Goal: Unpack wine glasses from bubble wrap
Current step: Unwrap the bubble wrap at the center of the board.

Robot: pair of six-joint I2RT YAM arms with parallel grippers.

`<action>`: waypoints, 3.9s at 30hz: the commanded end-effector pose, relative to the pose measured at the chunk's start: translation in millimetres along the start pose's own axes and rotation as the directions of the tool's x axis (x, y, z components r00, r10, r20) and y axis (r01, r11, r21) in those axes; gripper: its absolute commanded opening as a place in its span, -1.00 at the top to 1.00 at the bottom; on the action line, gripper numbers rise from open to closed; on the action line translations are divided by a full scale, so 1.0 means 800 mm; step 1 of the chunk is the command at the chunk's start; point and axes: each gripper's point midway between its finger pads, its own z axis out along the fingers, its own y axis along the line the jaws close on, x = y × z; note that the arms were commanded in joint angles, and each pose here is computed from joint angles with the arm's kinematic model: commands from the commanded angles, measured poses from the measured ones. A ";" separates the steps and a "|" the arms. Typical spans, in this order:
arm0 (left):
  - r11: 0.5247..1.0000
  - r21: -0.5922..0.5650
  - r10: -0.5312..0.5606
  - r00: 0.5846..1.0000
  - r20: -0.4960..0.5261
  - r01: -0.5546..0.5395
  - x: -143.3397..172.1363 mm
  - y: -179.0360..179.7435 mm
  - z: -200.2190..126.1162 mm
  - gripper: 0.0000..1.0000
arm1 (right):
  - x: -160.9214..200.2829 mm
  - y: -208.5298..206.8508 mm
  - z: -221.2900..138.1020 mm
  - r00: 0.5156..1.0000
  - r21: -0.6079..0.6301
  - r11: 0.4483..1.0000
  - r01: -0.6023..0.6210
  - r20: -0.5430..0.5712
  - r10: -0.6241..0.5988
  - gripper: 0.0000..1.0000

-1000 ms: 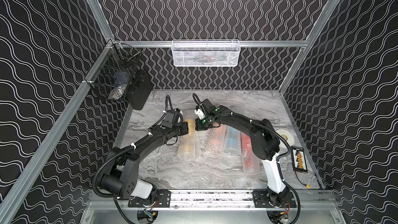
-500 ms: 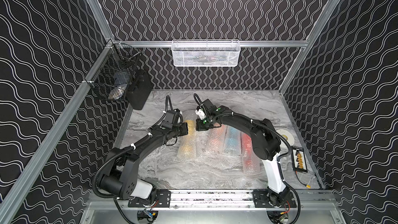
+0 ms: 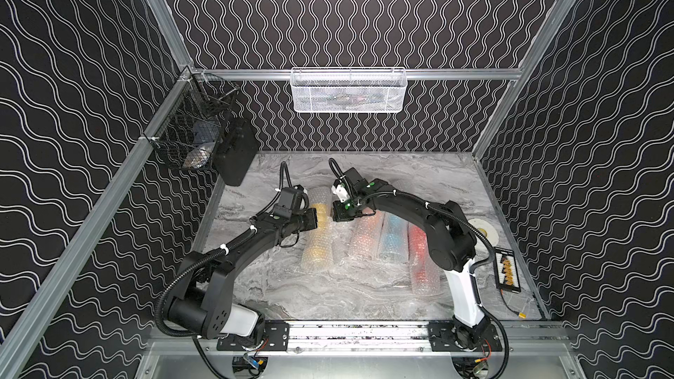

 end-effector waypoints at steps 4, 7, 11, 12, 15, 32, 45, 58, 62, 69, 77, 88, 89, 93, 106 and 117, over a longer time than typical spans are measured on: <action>1.000 0.015 -0.002 1.000 0.009 0.002 -0.001 -0.002 0.001 1.00 | -0.006 0.023 -0.017 1.000 -0.081 0.997 0.008 0.024 -0.006 0.86; 1.000 0.020 -0.007 1.000 0.003 0.006 0.001 -0.002 0.003 1.00 | -0.006 0.026 -0.021 1.000 -0.084 0.996 0.016 0.021 -0.014 0.78; 1.000 0.015 -0.005 1.000 0.003 0.005 0.002 -0.001 0.002 1.00 | -0.011 0.028 -0.031 0.999 -0.085 0.996 0.017 0.052 -0.013 0.70; 1.000 0.016 -0.004 1.000 0.006 0.004 0.001 -0.001 0.002 1.00 | -0.011 0.029 -0.033 0.999 -0.087 0.996 0.020 0.052 -0.016 0.67; 1.000 0.019 -0.006 1.000 0.010 0.005 -0.001 -0.002 0.001 1.00 | -0.007 0.030 -0.025 1.000 -0.084 0.996 0.020 0.022 -0.018 0.60; 0.999 0.034 -0.016 1.000 0.005 0.015 0.000 -0.005 0.004 1.00 | 0.001 0.029 0.005 1.000 -0.079 0.997 0.014 -0.024 -0.016 0.38; 0.999 0.041 -0.017 1.000 0.001 0.017 0.000 -0.006 0.005 1.00 | -0.004 0.019 0.020 1.000 -0.056 0.998 -0.012 0.000 0.012 0.58; 1.000 -0.027 0.017 1.000 0.002 -0.017 0.002 0.008 0.002 1.00 | -0.005 0.006 0.014 1.000 -0.013 1.000 -0.004 0.015 0.005 1.00; 0.997 -0.072 0.035 0.999 0.003 -0.035 0.004 0.020 -0.001 1.00 | -0.006 -0.003 0.011 1.000 -0.005 1.000 -0.019 0.019 0.019 1.00; 0.996 -0.083 0.034 0.999 0.008 -0.034 0.003 0.025 -0.004 1.00 | -0.006 -0.011 0.010 0.999 -0.005 1.000 -0.031 0.017 0.031 1.00; 0.995 -0.097 0.028 1.000 0.010 -0.027 0.003 0.033 -0.006 1.00 | -0.005 -0.020 0.009 0.999 0.011 0.999 -0.043 0.020 0.043 1.00; 0.995 -0.097 0.016 1.000 0.015 -0.015 0.001 0.039 -0.008 1.00 | -0.007 -0.022 0.007 0.999 0.007 0.999 -0.049 0.023 0.048 1.00; 0.996 -0.093 0.016 1.000 0.016 -0.014 0.000 0.038 -0.009 1.00 | -0.007 -0.023 0.006 0.998 0.008 0.999 -0.050 0.023 0.050 1.00; 0.996 -0.085 0.012 1.000 0.014 -0.011 0.001 0.037 -0.007 1.00 | -0.008 -0.020 0.006 0.998 -0.005 0.999 -0.051 0.022 0.051 1.00; 0.995 -0.099 -0.004 1.000 0.018 0.005 0.000 0.043 -0.007 0.87 | -0.010 -0.007 -0.006 0.998 -0.047 0.998 -0.045 0.032 0.046 1.00; 0.993 -0.118 -0.008 0.995 0.095 0.019 -0.019 0.044 -0.038 0.33 | -0.007 -0.001 -0.015 0.998 -0.068 0.997 -0.046 0.035 0.048 1.00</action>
